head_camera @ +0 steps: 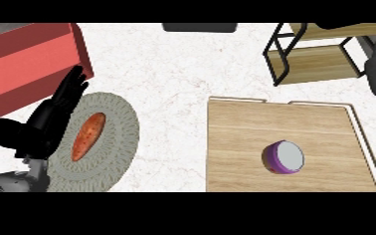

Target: Pick the cupcake from the tray and place it in the tiered shelf

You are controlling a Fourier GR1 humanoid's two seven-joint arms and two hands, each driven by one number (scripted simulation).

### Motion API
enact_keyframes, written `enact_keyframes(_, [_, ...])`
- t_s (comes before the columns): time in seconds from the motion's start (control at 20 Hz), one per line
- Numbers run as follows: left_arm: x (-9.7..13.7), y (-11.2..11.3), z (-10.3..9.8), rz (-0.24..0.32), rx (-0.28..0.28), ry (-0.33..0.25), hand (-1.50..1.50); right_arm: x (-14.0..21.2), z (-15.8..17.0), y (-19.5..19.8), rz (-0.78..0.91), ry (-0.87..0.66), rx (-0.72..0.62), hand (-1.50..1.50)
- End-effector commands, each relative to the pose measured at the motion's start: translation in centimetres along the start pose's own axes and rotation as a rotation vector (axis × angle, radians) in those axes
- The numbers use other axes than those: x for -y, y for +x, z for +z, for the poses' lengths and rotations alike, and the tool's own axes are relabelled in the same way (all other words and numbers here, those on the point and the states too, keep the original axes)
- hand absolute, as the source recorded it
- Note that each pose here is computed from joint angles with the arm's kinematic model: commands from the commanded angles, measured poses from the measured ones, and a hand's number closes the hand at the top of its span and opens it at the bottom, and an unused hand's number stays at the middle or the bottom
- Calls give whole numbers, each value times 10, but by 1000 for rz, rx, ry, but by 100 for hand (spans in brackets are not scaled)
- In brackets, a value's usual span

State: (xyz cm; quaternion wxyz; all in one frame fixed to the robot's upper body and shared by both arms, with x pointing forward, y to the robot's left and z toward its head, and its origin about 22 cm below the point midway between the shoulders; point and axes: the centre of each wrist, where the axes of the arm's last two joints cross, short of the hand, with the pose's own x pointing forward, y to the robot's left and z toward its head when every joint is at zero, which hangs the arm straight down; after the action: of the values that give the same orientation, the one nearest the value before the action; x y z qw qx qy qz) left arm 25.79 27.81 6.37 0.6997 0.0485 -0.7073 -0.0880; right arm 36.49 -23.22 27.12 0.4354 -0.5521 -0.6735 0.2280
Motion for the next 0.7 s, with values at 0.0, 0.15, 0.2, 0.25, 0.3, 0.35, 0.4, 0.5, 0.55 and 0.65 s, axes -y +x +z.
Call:
enact_keyframes(0.0, [-1, -3, -1, 1, -4, 2, 0, 4, -26, -12, 152, -30, 62, 150])
enact_keyframes(0.15, [-10, 5, -1, 4, 2, 15, 0, -16, -37, -16, 144, -79, 110, 150])
enact_keyframes(0.2, [-11, 13, 0, 9, 5, -14, 0, -12, -48, -4, 150, -91, 116, 150])
enact_keyframes(0.25, [4, -10, 0, -5, -3, 0, 0, -6, -56, -20, 147, -97, 153, 150])
enact_keyframes(0.3, [6, 9, -12, 11, -1, 9, 0, -8, -58, -10, 106, -81, 177, 150])
enact_keyframes(0.35, [-10, 4, 3, -9, 6, 5, 0, -7, -55, -7, 42, -57, 193, 150])
enact_keyframes(0.4, [22, 1, 0, -2, -2, -5, 0, -19, -55, 4, -25, -38, 193, 150])
enact_keyframes(0.5, [-6, -2, 6, 1, -6, 8, 0, -20, -61, -15, -62, -24, 194, 150])
enact_keyframes(0.55, [-3, -2, 6, 5, -13, -5, 0, -10, -68, -21, -42, 17, 199, 150])
enact_keyframes(0.65, [10, -3, 2, 0, -1, -6, 0, -33, -61, -13, 20, 74, 217, 150])
